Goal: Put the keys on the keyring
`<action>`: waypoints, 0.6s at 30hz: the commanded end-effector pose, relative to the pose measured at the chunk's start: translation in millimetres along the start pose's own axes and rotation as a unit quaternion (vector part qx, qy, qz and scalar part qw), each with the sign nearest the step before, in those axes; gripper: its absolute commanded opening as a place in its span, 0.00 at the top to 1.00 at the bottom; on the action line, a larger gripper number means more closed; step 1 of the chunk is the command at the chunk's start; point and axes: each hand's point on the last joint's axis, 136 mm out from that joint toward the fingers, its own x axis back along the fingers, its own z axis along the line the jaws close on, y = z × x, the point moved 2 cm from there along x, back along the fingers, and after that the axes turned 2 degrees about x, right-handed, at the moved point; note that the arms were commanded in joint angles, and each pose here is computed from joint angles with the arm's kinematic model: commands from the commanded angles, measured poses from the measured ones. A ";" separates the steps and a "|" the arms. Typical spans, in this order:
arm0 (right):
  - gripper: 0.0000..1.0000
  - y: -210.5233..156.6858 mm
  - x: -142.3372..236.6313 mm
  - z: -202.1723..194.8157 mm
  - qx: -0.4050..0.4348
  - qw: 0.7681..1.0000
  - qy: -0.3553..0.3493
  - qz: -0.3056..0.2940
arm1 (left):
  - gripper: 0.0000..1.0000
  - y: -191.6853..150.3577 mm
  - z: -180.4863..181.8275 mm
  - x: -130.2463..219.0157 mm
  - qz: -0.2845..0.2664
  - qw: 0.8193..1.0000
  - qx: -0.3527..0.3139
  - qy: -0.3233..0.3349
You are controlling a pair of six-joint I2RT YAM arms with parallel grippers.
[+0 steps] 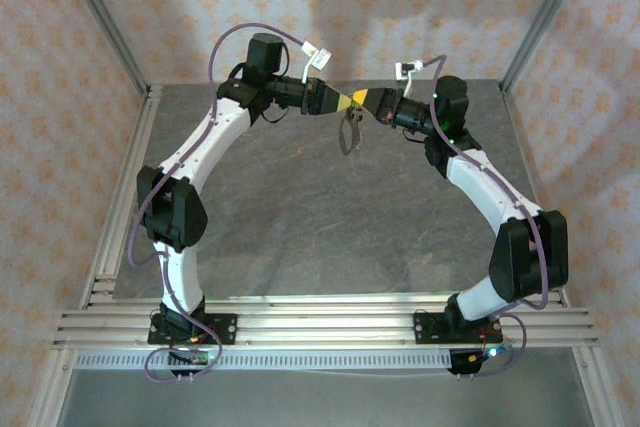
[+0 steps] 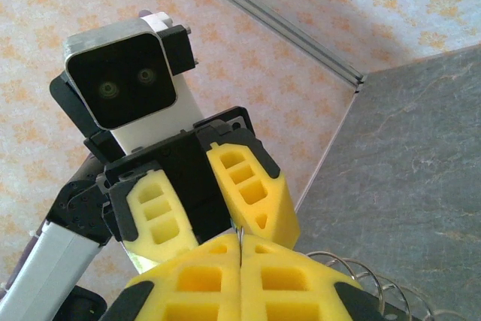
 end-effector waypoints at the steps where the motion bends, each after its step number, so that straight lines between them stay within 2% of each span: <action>1: 1.00 15.5 1.7 19.0 0.039 0.999 0.025 -0.019 | 0.77 7.6 -14.3 -3.7 0.001 1.000 -0.022 -0.019; 13: 1.00 13.0 3.2 15.3 0.037 0.999 0.024 -0.019 | 0.78 19.8 -15.9 -5.7 -0.026 0.999 -0.026 -0.018; 18: 1.00 12.5 3.8 15.4 0.037 0.999 0.023 -0.020 | 0.89 24.0 -17.5 -6.7 -0.036 0.999 -0.026 -0.020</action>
